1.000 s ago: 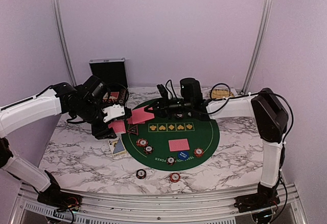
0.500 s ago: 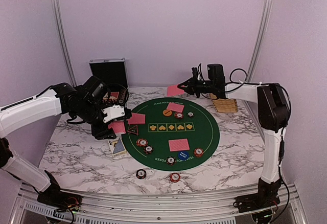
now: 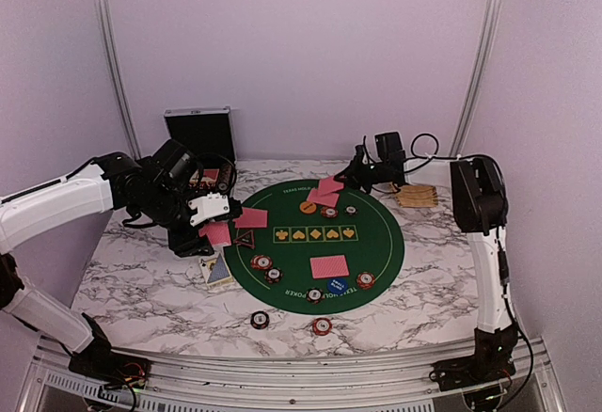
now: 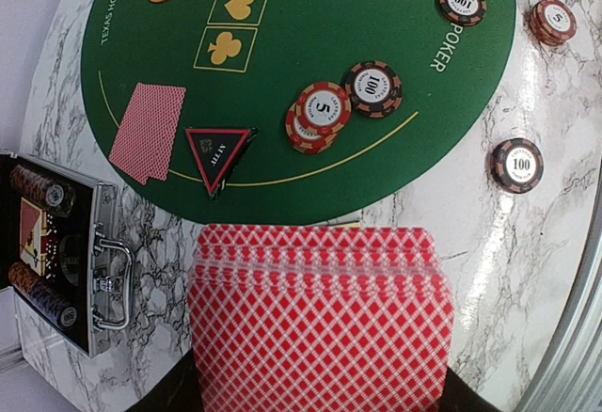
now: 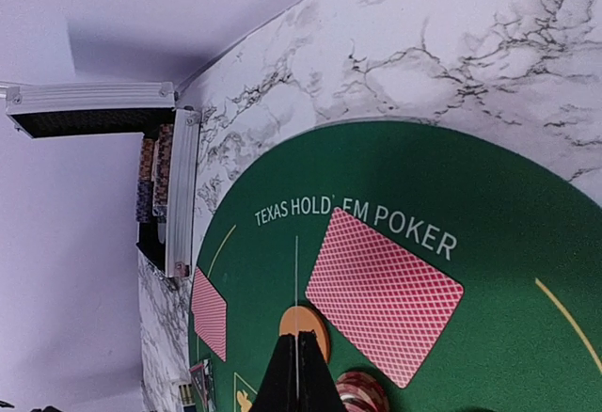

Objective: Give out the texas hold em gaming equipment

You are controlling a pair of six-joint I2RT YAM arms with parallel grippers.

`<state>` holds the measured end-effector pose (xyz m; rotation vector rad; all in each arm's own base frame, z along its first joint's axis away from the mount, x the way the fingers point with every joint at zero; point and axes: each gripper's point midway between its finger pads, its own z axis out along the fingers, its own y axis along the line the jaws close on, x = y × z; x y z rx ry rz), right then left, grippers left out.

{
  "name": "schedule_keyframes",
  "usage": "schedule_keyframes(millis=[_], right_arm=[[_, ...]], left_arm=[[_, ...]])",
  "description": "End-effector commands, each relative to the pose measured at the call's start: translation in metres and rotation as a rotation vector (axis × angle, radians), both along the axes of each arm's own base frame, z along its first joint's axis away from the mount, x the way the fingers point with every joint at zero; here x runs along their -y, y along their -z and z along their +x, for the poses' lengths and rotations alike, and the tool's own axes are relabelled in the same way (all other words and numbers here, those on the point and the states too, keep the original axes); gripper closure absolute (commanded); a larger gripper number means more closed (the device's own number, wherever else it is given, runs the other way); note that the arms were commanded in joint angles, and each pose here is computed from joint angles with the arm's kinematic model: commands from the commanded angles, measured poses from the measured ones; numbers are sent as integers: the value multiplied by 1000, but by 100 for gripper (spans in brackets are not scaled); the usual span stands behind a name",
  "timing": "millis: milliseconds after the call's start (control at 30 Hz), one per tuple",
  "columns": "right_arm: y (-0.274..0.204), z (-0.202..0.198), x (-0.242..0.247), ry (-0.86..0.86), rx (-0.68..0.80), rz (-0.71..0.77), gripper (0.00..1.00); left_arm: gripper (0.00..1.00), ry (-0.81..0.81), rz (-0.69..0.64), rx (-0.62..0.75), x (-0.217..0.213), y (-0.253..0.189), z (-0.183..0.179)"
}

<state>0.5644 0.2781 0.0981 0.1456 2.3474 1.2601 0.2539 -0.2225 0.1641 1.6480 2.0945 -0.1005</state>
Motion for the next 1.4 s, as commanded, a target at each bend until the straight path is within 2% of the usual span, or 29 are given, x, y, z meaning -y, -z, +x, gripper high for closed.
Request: schedule_keyframes(millis=[0, 300, 600, 700, 1033, 1200, 1367], right_arm=[[-5, 16, 4, 33, 40, -25, 100], [6, 34, 7, 71, 50, -77, 100], [31, 31, 14, 79, 16, -137, 98], [35, 29, 17, 80, 12, -157, 92], [23, 27, 28, 93, 43, -246, 62], [16, 22, 42, 111, 50, -336, 49], [18, 15, 53, 125, 39, -431, 43]], left_arm=[[100, 8, -25, 17, 2, -9, -1], [100, 8, -23, 17, 1, -8, -1], [100, 9, -23, 15, 1, -8, -3], [100, 8, -22, 17, 0, -8, -3], [100, 3, -23, 19, -2, -9, -4], [100, 3, -25, 27, -2, -11, -3], [100, 2, -26, 26, -2, -12, -3]])
